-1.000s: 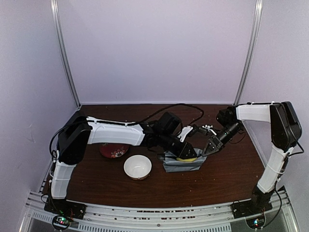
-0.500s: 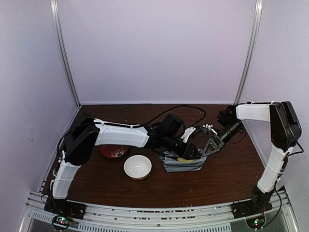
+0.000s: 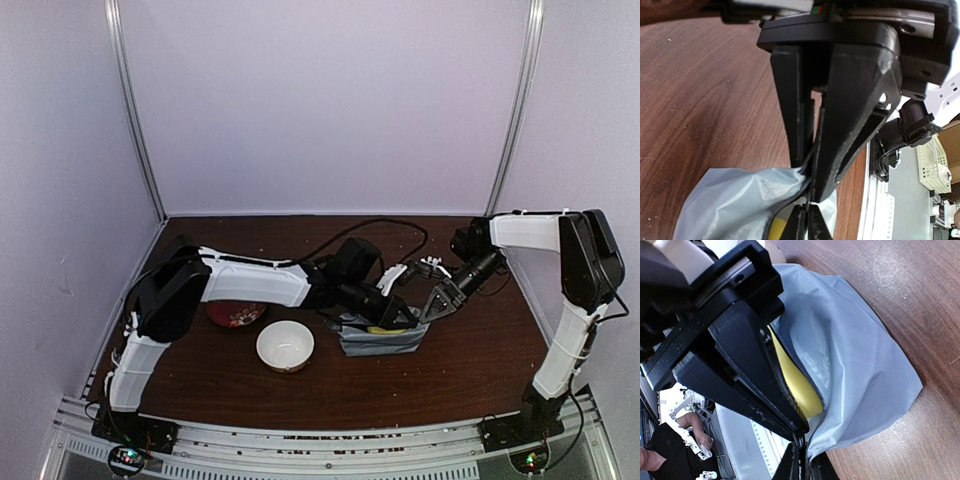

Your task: Sort the hair-cutting tools

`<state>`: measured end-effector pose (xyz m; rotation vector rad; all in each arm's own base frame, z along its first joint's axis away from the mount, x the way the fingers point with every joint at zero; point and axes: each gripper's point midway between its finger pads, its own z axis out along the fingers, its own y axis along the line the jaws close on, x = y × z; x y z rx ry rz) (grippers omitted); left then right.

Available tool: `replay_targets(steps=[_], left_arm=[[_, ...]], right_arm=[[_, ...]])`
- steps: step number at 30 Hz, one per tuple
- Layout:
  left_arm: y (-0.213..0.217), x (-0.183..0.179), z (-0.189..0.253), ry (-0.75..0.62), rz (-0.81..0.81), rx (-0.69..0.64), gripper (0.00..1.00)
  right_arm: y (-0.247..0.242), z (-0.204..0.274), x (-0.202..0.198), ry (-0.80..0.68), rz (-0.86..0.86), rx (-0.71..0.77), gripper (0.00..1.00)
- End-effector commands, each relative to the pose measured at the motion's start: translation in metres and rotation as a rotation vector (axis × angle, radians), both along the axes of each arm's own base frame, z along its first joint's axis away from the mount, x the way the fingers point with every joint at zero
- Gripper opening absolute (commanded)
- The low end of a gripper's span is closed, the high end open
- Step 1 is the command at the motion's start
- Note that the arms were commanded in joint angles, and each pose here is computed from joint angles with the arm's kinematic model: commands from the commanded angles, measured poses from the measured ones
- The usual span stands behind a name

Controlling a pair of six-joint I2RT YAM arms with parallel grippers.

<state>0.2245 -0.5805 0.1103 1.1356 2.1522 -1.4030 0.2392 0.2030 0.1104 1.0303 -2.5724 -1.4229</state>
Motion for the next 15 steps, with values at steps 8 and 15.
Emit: replay_targets(steps=[8, 15], left_arm=[[0.011, 0.011, 0.031, -0.074, 0.004, -0.09, 0.0], [0.018, 0.013, 0.033, -0.093, 0.007, -0.061, 0.0]], right_arm=[[-0.003, 0.018, 0.011, -0.022, -0.038, 0.044, 0.2], [-0.008, 0.011, 0.014, -0.015, -0.06, 0.023, 0.01]])
